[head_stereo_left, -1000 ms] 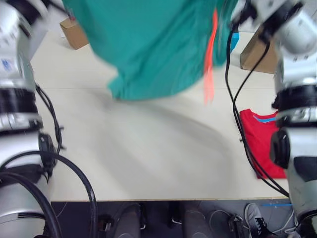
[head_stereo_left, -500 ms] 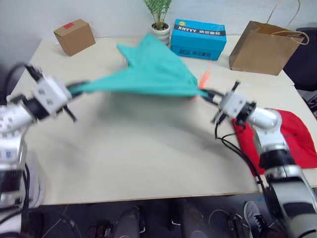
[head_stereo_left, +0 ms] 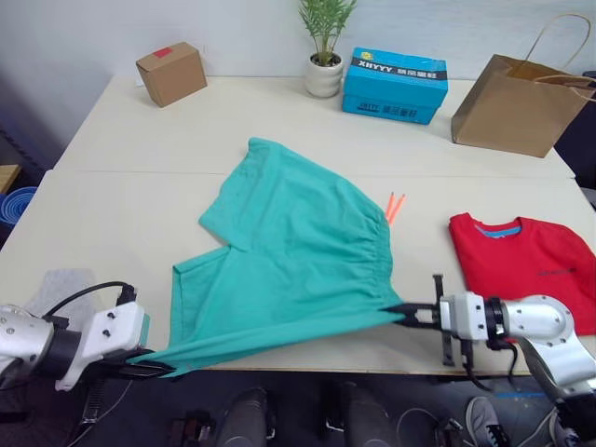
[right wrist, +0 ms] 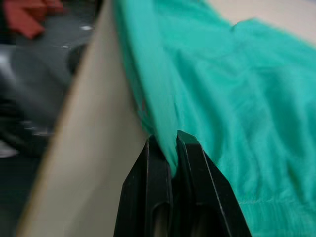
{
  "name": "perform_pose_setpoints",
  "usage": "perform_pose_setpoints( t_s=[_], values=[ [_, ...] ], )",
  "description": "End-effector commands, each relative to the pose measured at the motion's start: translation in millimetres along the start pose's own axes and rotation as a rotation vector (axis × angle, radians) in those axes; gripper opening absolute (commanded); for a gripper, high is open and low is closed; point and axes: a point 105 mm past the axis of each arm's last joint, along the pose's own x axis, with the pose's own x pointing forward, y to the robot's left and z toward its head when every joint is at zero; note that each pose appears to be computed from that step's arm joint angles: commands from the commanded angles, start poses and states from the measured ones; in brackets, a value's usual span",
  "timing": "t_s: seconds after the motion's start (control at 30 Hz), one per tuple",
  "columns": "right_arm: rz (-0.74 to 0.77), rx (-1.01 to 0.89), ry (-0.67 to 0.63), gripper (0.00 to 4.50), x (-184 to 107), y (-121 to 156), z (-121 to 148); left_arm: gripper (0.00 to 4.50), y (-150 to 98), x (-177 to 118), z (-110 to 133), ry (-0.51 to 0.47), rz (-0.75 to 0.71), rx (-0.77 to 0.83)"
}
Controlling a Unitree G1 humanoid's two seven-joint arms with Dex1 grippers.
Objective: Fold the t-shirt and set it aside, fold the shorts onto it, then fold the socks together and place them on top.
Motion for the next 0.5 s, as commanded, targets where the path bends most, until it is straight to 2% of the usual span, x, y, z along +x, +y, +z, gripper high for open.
perform_pose_setpoints(
  t_s=[0.03,0.07,0.23,0.33,0.4,0.5],
  values=[
    [-0.032,0.14,-0.036,0.0,-13,-5,21,0.02,13,-18,29,-0.058,0.005,0.039],
    [-0.045,0.169,-0.048,0.0,-13,-6,25,0.02,19,-21,34,-0.065,0.025,0.061],
    [-0.19,0.287,-0.159,0.0,-14,-37,48,0.02,96,-43,88,-0.149,0.273,0.36],
    [-0.375,0.298,-0.136,0.0,-23,-70,41,0.02,149,-48,134,-0.196,0.445,0.51],
    [-0.518,0.293,-0.109,0.0,-28,-93,33,0.02,172,-45,157,-0.215,0.503,0.555],
    [-0.696,0.295,-0.103,0.0,-31,-123,26,0.02,197,-34,177,-0.218,0.573,0.599]
  ],
)
